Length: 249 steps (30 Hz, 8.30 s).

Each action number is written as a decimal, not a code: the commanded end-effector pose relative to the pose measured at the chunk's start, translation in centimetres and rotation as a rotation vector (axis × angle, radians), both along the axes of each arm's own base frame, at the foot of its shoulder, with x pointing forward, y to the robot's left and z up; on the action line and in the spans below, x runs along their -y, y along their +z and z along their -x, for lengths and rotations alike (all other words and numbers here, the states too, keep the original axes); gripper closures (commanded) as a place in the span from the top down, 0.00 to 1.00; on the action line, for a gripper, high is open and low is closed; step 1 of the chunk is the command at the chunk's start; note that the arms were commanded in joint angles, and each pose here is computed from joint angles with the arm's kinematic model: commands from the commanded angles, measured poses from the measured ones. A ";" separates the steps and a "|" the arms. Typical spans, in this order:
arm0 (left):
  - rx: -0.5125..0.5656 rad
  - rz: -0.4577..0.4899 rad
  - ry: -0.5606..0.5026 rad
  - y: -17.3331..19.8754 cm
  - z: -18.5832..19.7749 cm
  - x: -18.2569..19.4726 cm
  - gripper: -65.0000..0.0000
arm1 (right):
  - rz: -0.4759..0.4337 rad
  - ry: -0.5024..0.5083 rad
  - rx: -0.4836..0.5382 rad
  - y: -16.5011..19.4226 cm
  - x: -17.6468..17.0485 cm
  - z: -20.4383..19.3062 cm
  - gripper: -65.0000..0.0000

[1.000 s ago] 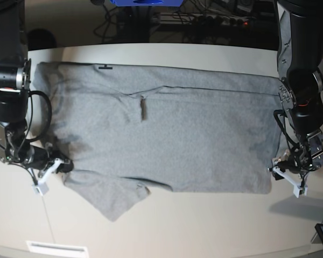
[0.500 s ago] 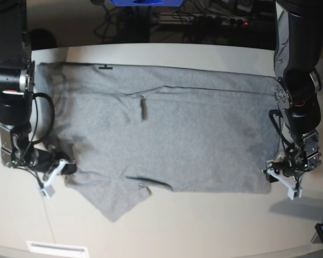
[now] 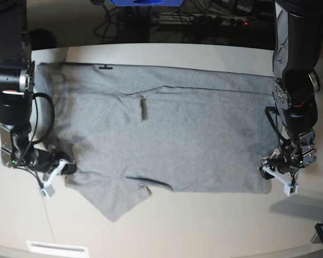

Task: Fold the T-shirt properly
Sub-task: 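Lower both grippers and grasp the shirt's hem edge at each corner, then lift the hem edge with both grippers and fold it toward the collar, then open both grippers and release the folded hem edge, then move the right gripper to the shirt's sleeve end and grasp it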

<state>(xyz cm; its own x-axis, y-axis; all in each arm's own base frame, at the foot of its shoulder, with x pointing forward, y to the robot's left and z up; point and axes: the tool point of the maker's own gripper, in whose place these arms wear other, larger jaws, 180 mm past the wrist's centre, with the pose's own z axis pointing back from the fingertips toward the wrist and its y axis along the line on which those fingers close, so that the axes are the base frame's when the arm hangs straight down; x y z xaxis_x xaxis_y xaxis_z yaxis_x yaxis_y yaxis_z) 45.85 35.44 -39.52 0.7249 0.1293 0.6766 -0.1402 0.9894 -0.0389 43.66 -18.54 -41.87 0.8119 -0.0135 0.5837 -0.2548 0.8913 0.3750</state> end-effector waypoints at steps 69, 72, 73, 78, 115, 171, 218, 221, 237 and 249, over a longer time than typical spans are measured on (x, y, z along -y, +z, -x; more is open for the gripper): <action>0.103 -0.219 -0.058 5.3 0.6 -2.5 0.00 | 0.063 0.059 0.250 4.9 -0.6 -1.8 0.00; 0.135 -0.234 -0.059 6.9 -0.2 -2.5 0.00 | 0.060 0.056 0.258 5.1 -0.6 -1.9 0.00; 0.131 -0.236 -0.059 7.1 -0.2 -2.6 0.00 | 0.059 0.055 0.262 5.2 -0.6 -1.9 0.00; 0.151 -0.262 -0.071 8.4 -0.6 -2.3 0.00 | 0.056 0.052 0.264 5.2 -0.6 -2.0 0.00; 0.099 -0.324 -0.107 7.2 2.4 -1.5 0.00 | 0.087 0.113 0.376 7.2 -0.5 0.7 0.00; -0.093 -0.531 -0.166 4.3 9.1 -2.4 0.38 | 0.183 0.131 0.113 3.4 2.0 5.1 0.48; -0.014 -0.651 -0.015 12.3 10.3 -7.6 0.65 | 0.051 0.157 0.224 7.5 -7.0 -6.9 0.88; 0.004 -0.669 0.019 13.3 11.7 -8.4 0.65 | 0.026 0.125 0.230 7.0 -7.0 -7.1 0.88; -0.048 -0.718 -0.006 12.4 14.5 -8.9 0.65 | 0.028 0.150 0.172 3.6 -8.7 -5.5 0.88; -0.052 -0.715 -0.005 12.3 14.5 -9.0 0.65 | 0.021 0.166 0.161 3.3 -9.6 -5.1 0.55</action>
